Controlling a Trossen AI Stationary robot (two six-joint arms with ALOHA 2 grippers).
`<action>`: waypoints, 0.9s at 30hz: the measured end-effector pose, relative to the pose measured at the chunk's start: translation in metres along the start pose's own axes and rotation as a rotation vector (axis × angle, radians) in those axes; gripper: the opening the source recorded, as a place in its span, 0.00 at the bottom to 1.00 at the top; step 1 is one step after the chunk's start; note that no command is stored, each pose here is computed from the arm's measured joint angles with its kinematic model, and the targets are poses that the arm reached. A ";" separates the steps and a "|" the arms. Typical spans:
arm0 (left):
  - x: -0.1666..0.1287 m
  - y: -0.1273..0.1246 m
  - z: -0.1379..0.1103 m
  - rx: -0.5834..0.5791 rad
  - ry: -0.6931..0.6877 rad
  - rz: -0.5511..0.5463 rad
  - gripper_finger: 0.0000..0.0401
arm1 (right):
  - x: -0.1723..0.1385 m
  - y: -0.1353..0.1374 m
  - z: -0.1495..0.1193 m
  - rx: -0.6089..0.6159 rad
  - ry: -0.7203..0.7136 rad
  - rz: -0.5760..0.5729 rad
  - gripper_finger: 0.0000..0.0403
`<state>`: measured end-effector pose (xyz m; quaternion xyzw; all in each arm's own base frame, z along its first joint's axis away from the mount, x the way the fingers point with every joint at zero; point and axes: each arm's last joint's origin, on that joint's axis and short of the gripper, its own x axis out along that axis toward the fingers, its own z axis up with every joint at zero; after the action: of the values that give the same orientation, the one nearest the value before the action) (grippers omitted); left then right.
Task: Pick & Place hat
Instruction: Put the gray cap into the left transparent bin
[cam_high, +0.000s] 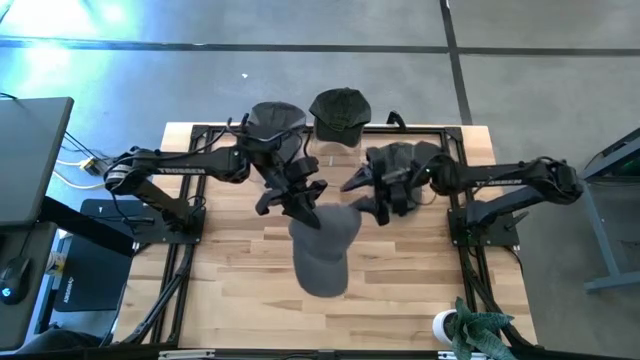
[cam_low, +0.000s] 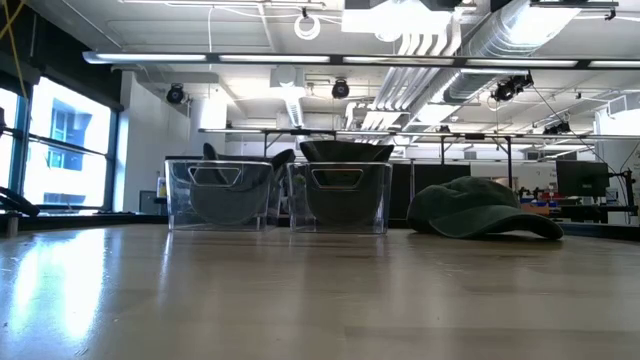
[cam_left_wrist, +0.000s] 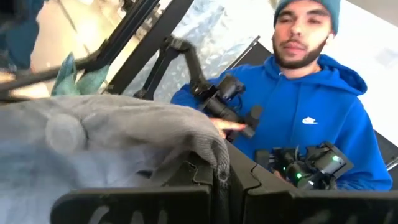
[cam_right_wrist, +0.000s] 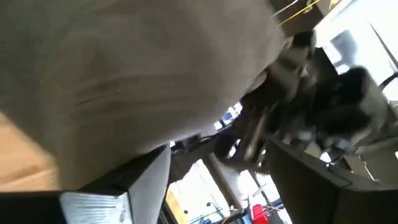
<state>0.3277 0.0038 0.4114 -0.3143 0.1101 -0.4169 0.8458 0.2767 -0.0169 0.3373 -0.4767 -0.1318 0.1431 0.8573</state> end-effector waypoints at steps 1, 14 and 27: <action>0.000 0.002 -0.001 -0.010 0.008 0.000 0.00 | 0.001 0.001 0.004 -0.002 -0.004 -0.005 0.67; 0.004 0.020 -0.012 -0.021 0.075 0.048 0.00 | 0.020 0.022 0.036 -0.397 0.011 -0.048 0.69; 0.008 0.031 -0.015 -0.074 0.104 0.033 0.00 | 0.031 0.040 0.051 -0.332 0.027 -0.024 0.39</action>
<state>0.3454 0.0048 0.3809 -0.3215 0.1747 -0.4142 0.8334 0.2824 0.0547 0.3320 -0.6123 -0.1476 0.1027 0.7699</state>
